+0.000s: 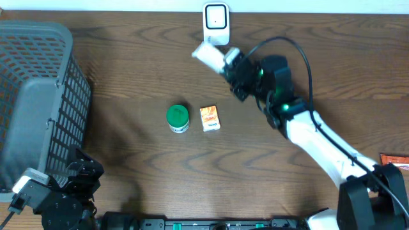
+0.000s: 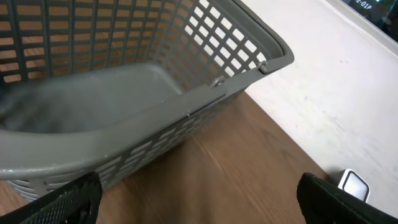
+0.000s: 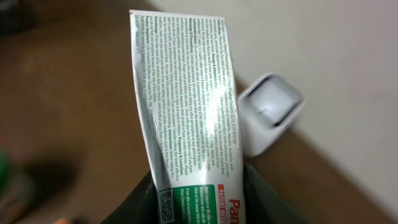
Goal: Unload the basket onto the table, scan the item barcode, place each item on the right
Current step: 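Hold the Panadol box barcode against the scanner face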
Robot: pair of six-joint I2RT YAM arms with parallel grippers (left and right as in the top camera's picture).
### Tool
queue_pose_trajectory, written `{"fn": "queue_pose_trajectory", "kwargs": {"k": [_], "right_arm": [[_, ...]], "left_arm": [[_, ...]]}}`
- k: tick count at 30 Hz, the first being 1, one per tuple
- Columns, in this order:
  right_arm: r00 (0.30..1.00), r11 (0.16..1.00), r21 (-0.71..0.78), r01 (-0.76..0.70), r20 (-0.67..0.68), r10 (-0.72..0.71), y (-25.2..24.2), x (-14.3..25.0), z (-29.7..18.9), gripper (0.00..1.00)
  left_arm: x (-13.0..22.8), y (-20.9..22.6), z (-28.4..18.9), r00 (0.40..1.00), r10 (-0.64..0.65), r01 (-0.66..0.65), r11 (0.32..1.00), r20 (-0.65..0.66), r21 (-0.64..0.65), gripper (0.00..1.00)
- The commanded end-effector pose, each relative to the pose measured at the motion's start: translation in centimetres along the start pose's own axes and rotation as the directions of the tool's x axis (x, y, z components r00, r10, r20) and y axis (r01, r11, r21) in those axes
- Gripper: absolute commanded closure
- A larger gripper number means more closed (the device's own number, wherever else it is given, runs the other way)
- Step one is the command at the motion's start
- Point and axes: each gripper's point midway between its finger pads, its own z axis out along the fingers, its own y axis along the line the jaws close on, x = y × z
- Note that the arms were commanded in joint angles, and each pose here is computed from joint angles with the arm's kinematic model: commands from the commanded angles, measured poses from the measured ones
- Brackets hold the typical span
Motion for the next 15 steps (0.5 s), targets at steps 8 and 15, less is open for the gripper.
{"fn": "queue_pose_trajectory", "kwargs": {"k": [8,15], "right_arm": [[0.974,0.949,0.235,0.21,-0.138,-0.182,-9.0,0.7,9.1,0.79],[0.928,0.864,0.36,0.352,-0.252,-0.273,-13.9,1.8,13.8,0.78]], "left_arm": [[-0.1,0.1,0.0,1.0,-0.003,0.003,1.0,0.007,-0.006,0.02],[-0.1,0.1,0.0,1.0,-0.003,0.003,1.0,0.007,-0.006,0.02]]}}
